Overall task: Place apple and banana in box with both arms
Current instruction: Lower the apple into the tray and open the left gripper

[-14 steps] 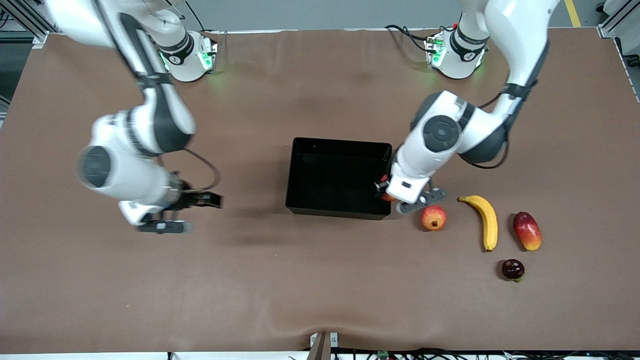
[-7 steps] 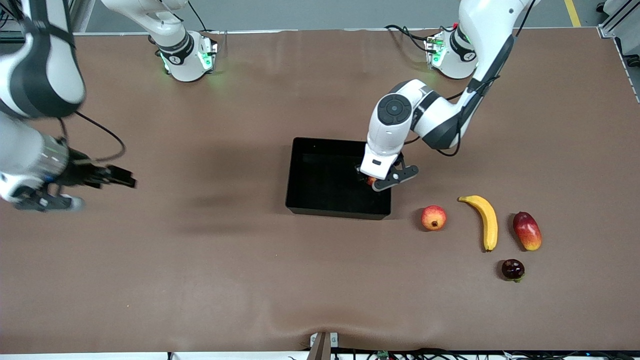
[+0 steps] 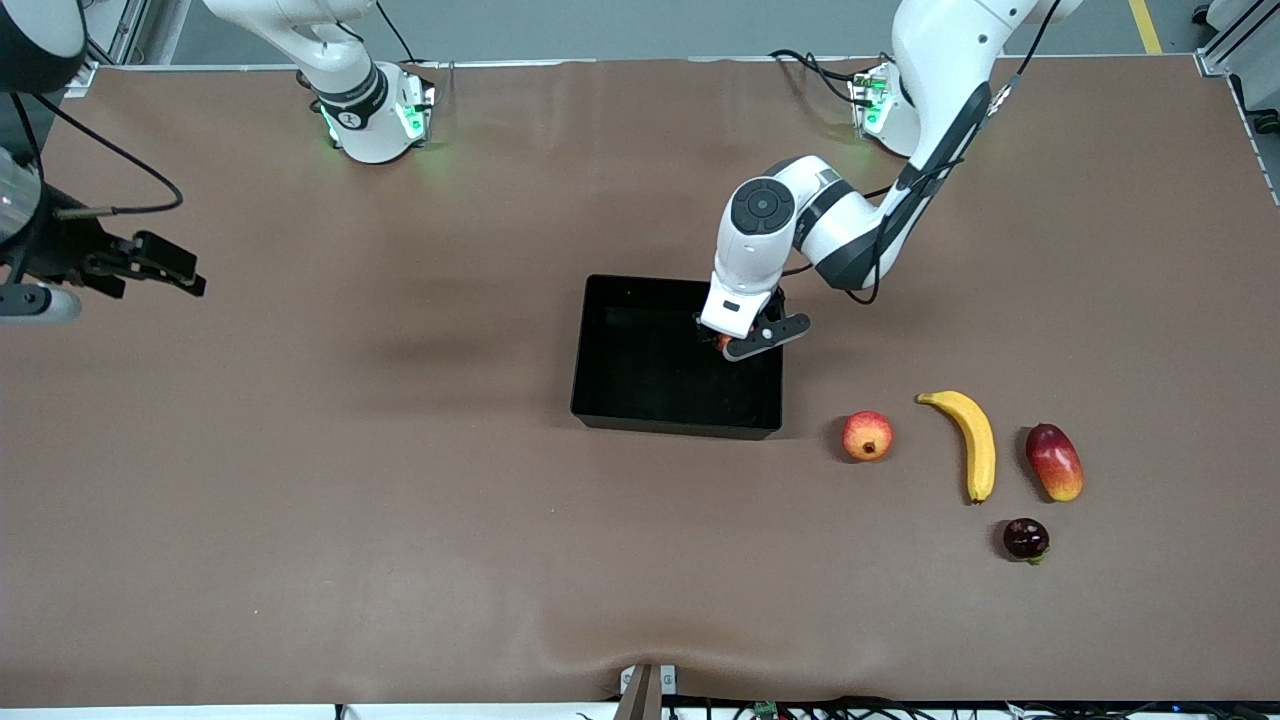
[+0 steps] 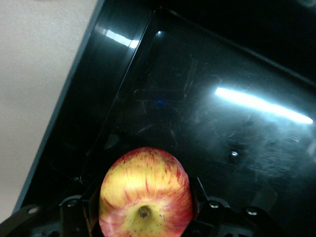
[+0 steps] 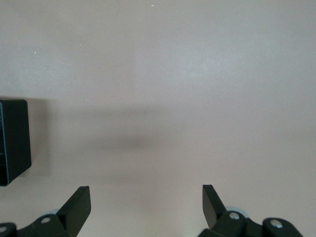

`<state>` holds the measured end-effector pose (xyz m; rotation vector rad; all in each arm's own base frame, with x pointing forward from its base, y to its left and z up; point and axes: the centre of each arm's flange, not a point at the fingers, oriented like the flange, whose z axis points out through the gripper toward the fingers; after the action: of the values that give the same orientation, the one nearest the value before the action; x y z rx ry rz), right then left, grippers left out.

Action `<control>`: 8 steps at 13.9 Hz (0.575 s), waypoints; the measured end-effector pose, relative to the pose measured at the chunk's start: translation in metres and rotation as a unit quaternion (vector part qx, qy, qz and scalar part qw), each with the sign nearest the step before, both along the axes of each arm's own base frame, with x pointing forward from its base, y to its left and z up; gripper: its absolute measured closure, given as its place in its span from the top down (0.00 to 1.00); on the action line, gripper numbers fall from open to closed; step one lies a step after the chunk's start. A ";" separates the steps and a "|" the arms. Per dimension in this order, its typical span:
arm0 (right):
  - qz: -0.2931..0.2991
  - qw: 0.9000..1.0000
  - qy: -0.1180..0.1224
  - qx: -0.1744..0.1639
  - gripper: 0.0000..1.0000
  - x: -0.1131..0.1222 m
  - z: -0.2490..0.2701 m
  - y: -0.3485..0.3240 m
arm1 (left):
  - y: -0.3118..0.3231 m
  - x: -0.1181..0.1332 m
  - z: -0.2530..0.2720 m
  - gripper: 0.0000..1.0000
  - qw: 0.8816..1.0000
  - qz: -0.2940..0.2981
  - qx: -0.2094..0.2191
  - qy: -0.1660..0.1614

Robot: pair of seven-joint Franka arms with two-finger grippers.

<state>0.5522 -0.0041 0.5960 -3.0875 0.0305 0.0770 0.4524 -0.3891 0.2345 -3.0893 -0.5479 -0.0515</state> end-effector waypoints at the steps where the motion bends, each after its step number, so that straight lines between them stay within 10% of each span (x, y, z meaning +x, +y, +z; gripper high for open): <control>1: -0.004 1.000 0.001 0.000 1.00 -0.001 0.002 -0.004 | 0.000 -0.001 -0.007 0.72 1.000 -0.001 0.000 0.000; 8: -0.021 1.000 0.012 -0.001 1.00 -0.010 0.023 -0.025 | -0.002 -0.001 -0.026 0.72 1.000 -0.002 -0.010 -0.002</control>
<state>0.5421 -0.0294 0.6189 -3.0871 0.0961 0.1116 0.4513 -0.3908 0.2084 -3.1103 -0.5446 -0.0517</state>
